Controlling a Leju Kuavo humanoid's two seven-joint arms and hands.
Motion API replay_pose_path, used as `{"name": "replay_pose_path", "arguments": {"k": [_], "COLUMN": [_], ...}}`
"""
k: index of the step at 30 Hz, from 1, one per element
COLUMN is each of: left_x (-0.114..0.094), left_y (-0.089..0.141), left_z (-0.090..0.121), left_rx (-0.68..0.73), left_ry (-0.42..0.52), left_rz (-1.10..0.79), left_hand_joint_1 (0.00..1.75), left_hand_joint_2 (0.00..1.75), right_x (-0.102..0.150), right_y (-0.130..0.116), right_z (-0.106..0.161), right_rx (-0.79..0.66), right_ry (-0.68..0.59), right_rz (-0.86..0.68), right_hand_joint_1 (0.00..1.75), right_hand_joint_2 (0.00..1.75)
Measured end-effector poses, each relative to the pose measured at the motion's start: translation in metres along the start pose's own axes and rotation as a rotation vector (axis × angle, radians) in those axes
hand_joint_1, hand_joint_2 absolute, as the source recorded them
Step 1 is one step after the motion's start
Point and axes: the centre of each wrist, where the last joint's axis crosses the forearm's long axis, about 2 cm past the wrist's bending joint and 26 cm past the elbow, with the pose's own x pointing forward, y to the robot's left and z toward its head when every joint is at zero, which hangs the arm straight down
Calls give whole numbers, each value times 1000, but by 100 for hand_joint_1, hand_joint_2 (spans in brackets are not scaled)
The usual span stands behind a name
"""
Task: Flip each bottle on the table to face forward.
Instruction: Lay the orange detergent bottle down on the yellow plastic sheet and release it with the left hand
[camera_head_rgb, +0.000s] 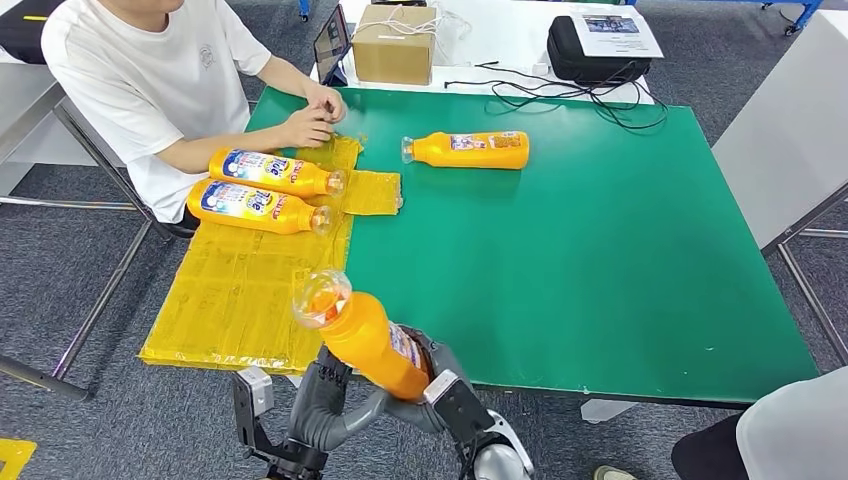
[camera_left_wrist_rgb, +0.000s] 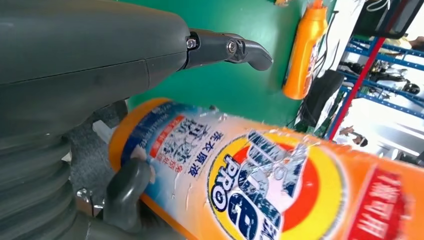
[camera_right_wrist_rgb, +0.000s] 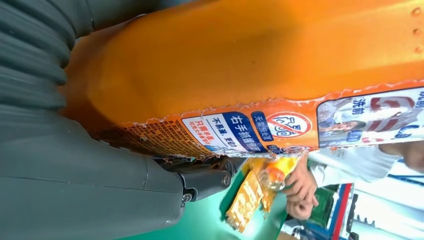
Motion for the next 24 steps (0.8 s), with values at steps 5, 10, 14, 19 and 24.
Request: {"name": "replay_pose_path", "arguments": {"k": [5,10,14,19,24], "left_x": [3,10,13,16,16], "left_y": [-4,-8,-9,-8,-6], "left_z": [-1,-8,-13,-20,-22], "left_rx": [-5,-13,-20,-33,-41], "left_ry": [-38,-81,-81,-79,-66], "left_rz": [0,-16,13,42,68], "left_hand_joint_1": [0,0,0,0,80], "left_hand_joint_2": [175,175,175,175,175], "right_x": [3,3,0,0,-1], "right_y": [7,16,20,16,14], "right_z": [-6,-14,-18,-25,-26], "right_rx": [54,138,190,206,213], "right_ry": [-19,-33,-29,-38,-36], "right_rz": [-5,2,4,7,2], "right_hand_joint_1": [175,175,175,175,175], "right_hand_joint_2": [175,175,175,175,175]}}
